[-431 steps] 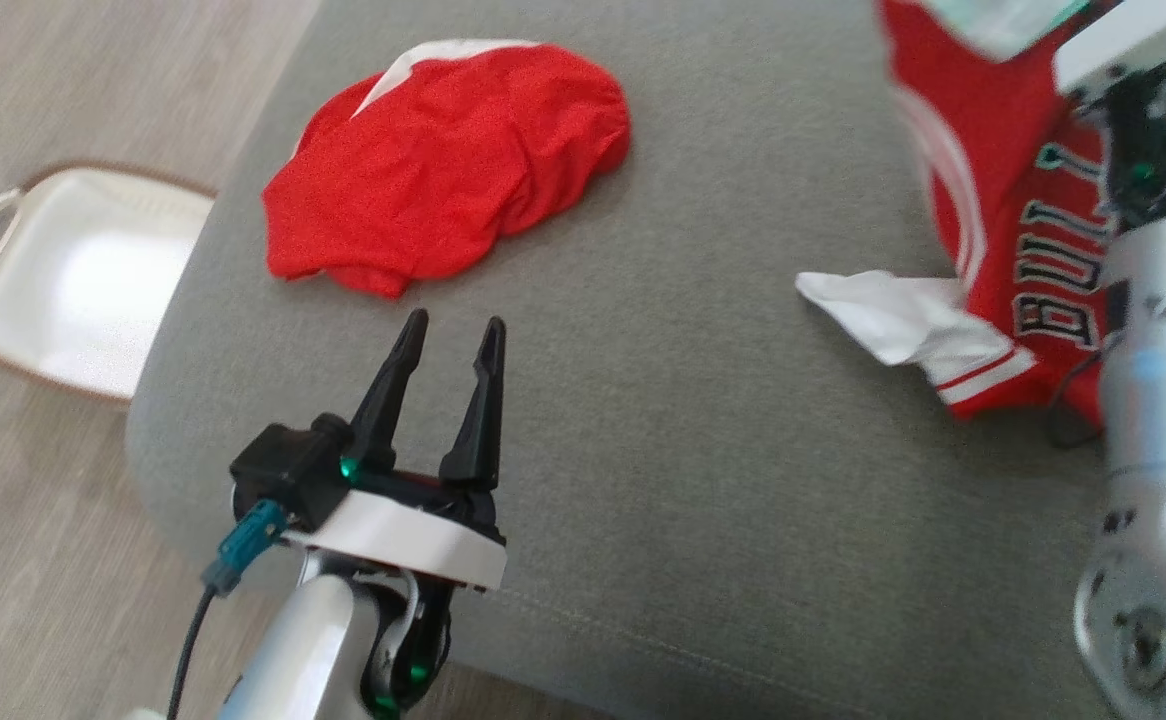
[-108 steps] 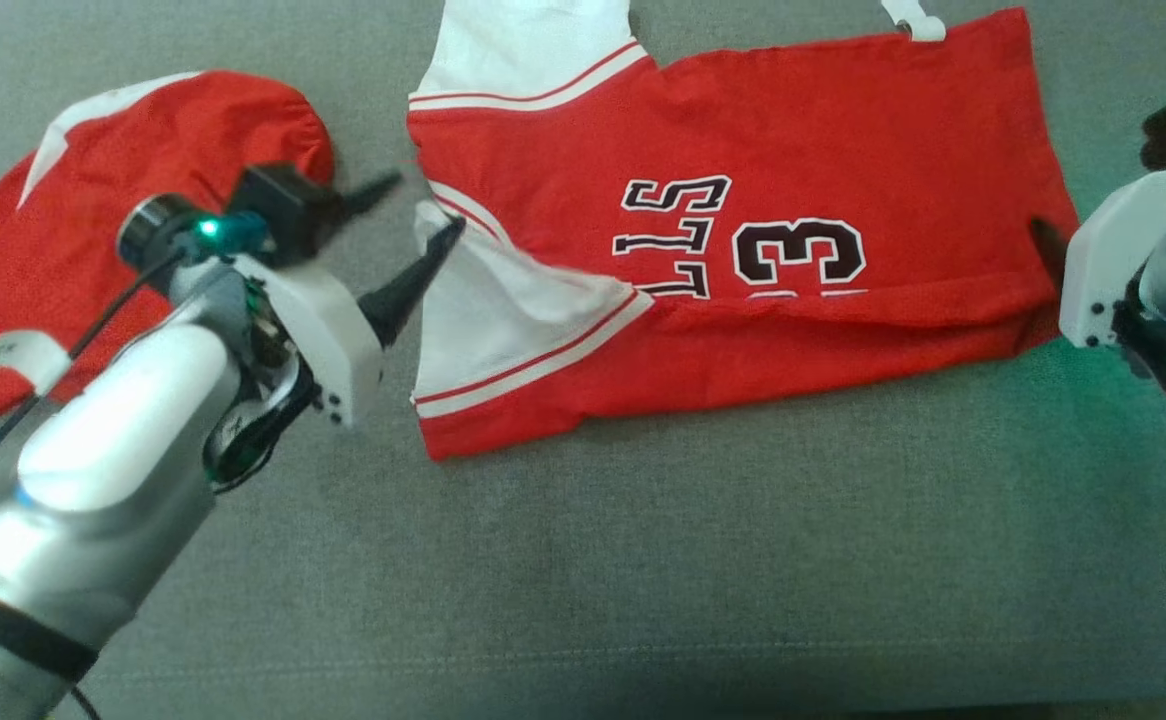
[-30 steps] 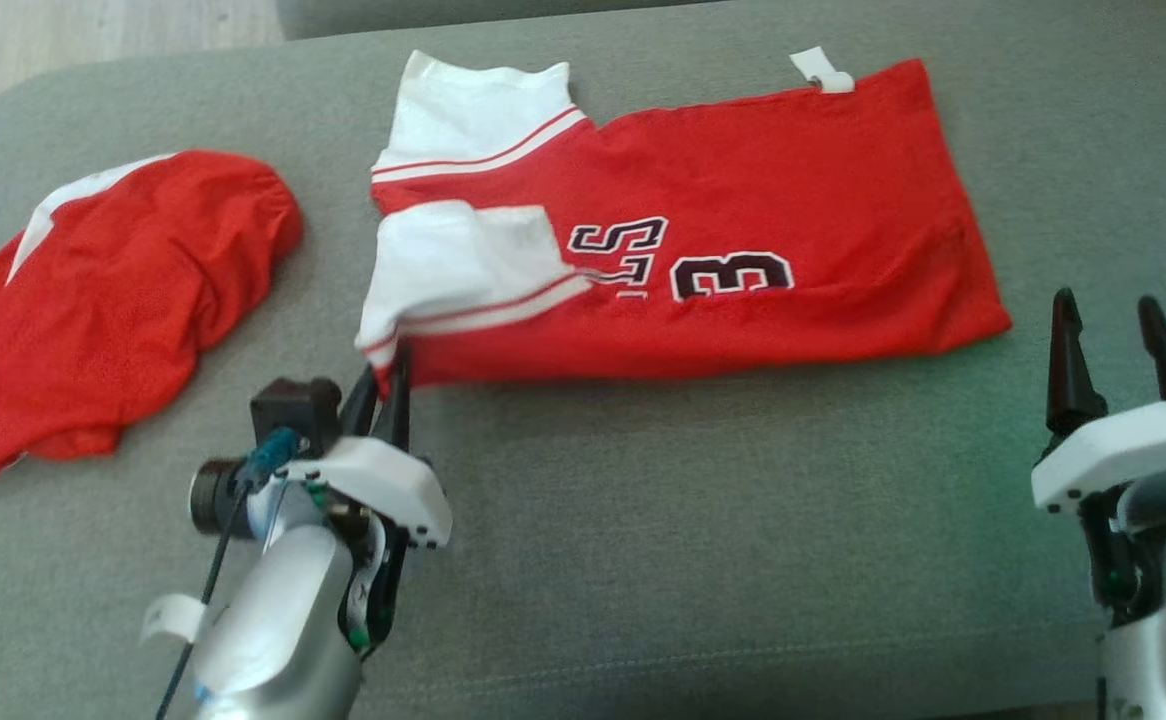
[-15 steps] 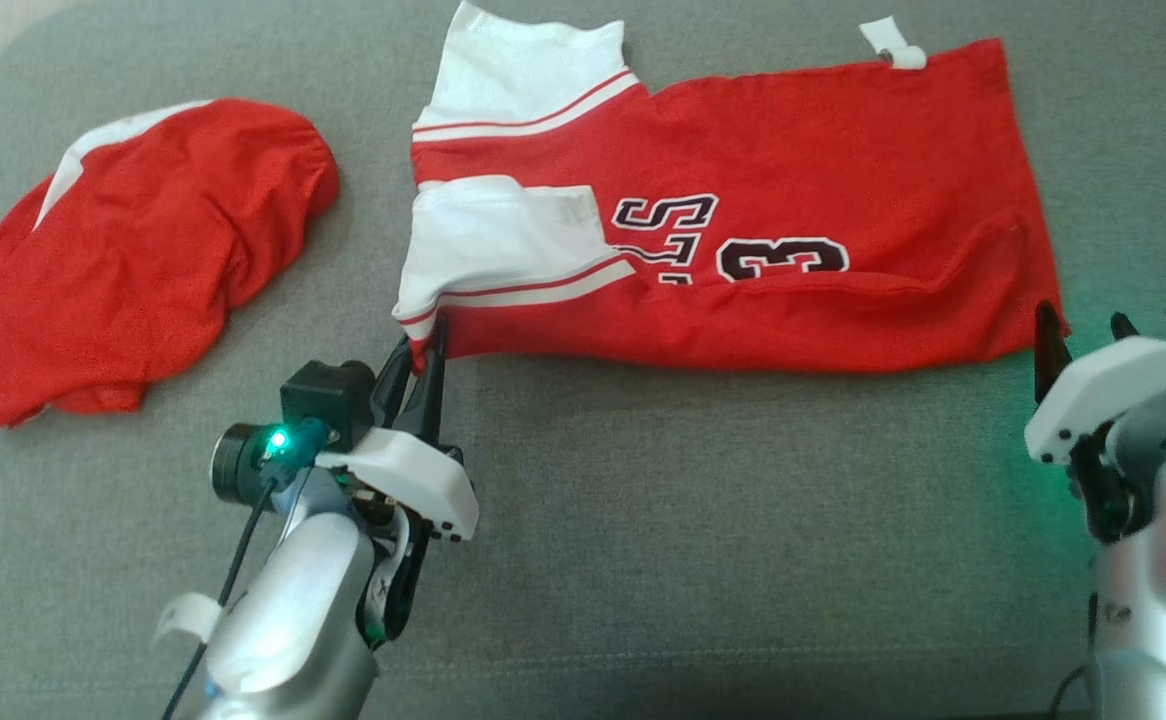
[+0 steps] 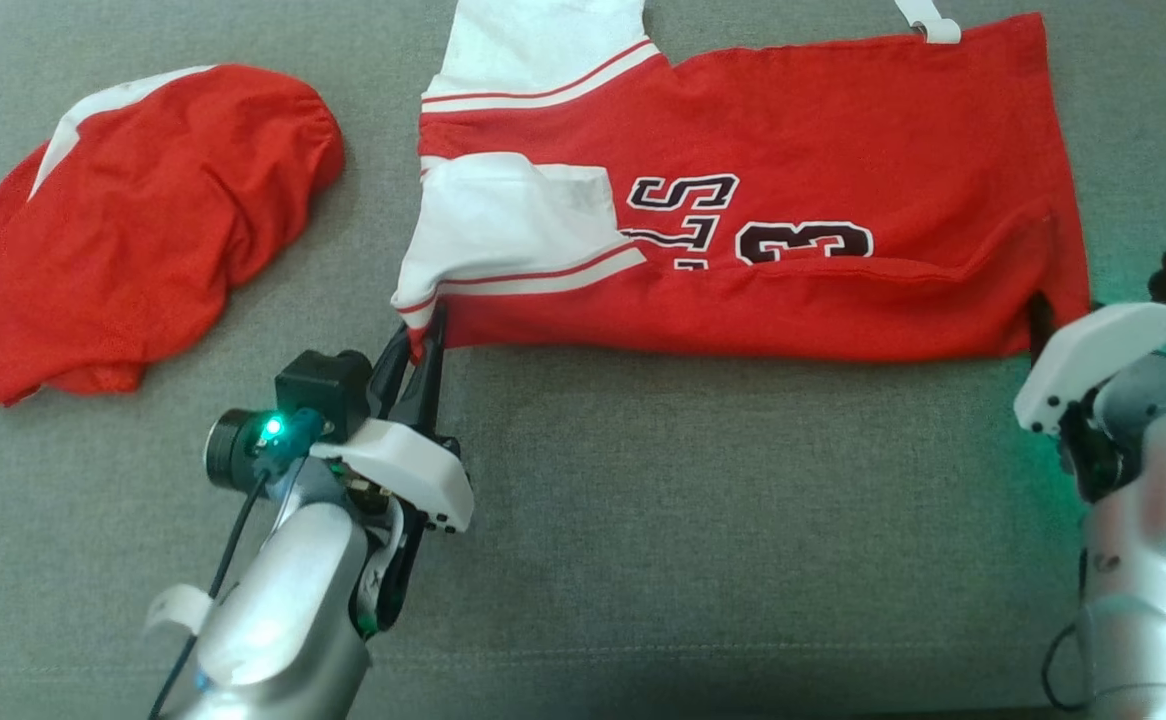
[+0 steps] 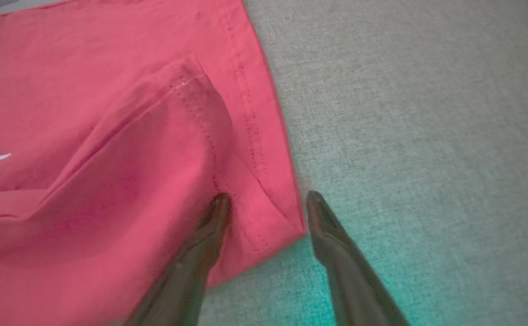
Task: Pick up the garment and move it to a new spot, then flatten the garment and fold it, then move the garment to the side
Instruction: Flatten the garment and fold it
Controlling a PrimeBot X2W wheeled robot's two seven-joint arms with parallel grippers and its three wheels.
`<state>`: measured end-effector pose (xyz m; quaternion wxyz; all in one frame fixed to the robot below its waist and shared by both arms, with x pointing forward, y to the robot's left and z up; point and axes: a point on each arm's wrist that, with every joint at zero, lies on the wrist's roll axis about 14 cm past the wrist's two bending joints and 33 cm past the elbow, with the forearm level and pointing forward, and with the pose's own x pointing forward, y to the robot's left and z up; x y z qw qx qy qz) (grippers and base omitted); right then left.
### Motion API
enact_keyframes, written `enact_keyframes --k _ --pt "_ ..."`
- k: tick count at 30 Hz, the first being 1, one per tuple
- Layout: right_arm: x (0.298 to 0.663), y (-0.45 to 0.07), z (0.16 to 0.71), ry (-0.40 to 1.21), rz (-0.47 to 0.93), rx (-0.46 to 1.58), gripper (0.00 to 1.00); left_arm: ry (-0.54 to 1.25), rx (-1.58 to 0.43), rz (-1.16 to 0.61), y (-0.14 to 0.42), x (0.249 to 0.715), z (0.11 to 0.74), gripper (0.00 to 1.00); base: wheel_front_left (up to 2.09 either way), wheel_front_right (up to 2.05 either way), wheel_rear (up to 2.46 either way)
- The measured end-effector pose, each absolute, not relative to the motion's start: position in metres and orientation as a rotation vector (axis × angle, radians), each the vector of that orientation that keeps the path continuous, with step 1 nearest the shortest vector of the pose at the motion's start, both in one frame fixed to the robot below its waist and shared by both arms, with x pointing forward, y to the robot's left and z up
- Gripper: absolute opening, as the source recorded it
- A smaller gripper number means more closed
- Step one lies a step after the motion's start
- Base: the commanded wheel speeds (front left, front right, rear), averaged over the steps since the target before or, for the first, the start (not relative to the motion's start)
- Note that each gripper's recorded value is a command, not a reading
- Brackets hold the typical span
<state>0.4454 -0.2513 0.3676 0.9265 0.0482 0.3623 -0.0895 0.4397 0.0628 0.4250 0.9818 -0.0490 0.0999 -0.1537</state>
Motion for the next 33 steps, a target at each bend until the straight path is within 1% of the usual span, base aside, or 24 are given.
enact_keyframes --k 7,13,20,28,33 --pt "0.447 -0.247 0.371 0.741 -0.168 0.108 0.0 0.182 -0.078 -0.307 0.067 0.444 0.431 0.0 0.0 0.0 0.0" --pt "0.435 -0.248 0.38 0.732 -0.171 0.124 0.0 0.163 -0.054 -0.306 0.071 0.44 0.441 0.0 0.0 0.0 0.0" --pt "0.401 -0.253 0.387 0.755 -0.171 0.132 0.0 0.192 -0.037 -0.309 0.074 0.414 0.439 0.0 0.0 0.0 0.0" --pt "0.356 -0.263 0.398 0.791 -0.173 0.139 0.0 0.289 0.009 -0.356 0.073 0.37 0.426 0.0 0.0 0.0 0.0" --pt "0.327 -0.271 0.397 0.818 -0.189 0.148 0.0 0.346 0.0 -0.395 0.065 0.346 0.416 0.0 0.0 0.0 0.0"
